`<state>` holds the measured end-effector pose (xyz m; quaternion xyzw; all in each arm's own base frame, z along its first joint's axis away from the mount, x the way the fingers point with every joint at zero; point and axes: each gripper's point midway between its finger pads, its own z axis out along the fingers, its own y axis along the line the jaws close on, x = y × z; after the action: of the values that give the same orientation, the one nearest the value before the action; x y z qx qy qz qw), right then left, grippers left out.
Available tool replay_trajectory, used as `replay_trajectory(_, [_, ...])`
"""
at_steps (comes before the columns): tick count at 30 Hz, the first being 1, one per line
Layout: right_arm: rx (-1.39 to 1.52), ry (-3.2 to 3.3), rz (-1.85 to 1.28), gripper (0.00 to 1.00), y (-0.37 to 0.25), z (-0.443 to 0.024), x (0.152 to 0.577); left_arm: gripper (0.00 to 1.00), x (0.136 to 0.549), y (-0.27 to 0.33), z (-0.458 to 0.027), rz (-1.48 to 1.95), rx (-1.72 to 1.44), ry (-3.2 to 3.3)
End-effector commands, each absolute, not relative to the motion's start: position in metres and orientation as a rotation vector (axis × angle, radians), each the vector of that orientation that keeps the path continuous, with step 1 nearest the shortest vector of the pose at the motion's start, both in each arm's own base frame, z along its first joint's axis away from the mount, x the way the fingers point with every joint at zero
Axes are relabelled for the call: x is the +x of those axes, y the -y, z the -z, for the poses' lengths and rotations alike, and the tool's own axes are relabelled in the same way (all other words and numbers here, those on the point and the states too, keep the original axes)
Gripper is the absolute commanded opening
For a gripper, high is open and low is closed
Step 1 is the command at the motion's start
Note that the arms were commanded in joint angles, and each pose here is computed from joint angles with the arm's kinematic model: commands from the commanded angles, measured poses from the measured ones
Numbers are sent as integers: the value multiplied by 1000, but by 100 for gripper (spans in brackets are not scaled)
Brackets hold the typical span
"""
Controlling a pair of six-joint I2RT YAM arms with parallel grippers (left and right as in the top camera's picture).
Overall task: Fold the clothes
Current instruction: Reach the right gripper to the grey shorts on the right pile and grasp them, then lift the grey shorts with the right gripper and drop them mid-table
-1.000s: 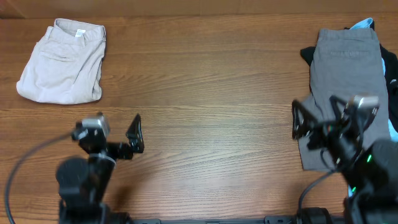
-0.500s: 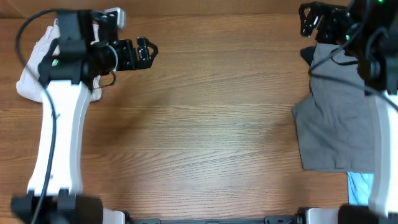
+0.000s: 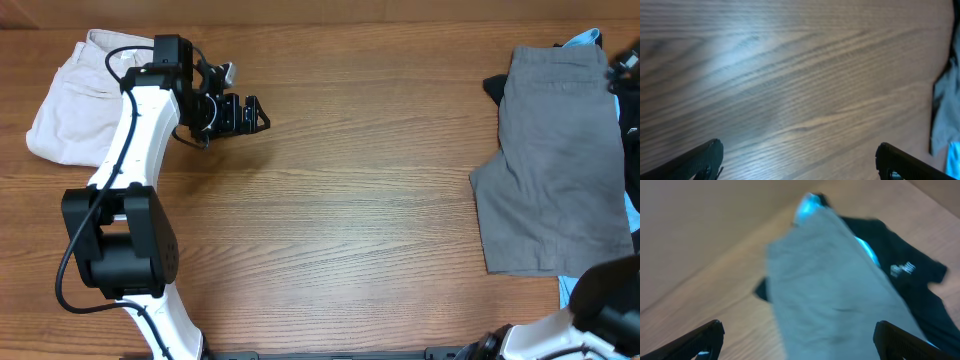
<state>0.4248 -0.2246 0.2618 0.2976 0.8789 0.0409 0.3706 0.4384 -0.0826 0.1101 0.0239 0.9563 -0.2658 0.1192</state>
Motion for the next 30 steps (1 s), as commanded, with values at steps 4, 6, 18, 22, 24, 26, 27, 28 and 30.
replay_trajectory(4, [970, -2347, -207, 100, 279, -175, 416, 95, 422, 102, -124, 874, 263, -2780])
replay_trajectory(6, [1014, -2383, -226, 100, 285, -149, 414, 91, 411, 110, -126, 867, 338, -2798])
replay_trajectory(18, [1089, -2460, -128, 99, 317, -84, 408, 94, 385, 160, -135, 393, 690, -2816])
replay_trajectory(22, [1093, -2458, -100, 96, 324, -74, 410, 95, 381, 171, -133, 237, 767, -2800])
replay_trajectory(24, [1101, -2466, -92, 93, 327, -65, 411, 94, 383, 176, -133, 193, 773, -2785])
replay_trajectory(26, [1116, -2486, -88, 90, 328, -52, 409, 94, 384, 178, -133, 176, 759, -2778])
replay_trajectory(27, [1120, -2492, -88, 89, 328, -48, 409, 95, 385, 179, -133, 177, 750, -2779])
replay_trajectory(28, [1125, -2498, -89, 88, 328, -43, 409, 95, 386, 179, -134, 179, 737, -2778])
replay_trajectory(30, [1130, -2506, -91, 82, 328, -36, 408, 95, 387, 179, -134, 180, 732, -2774])
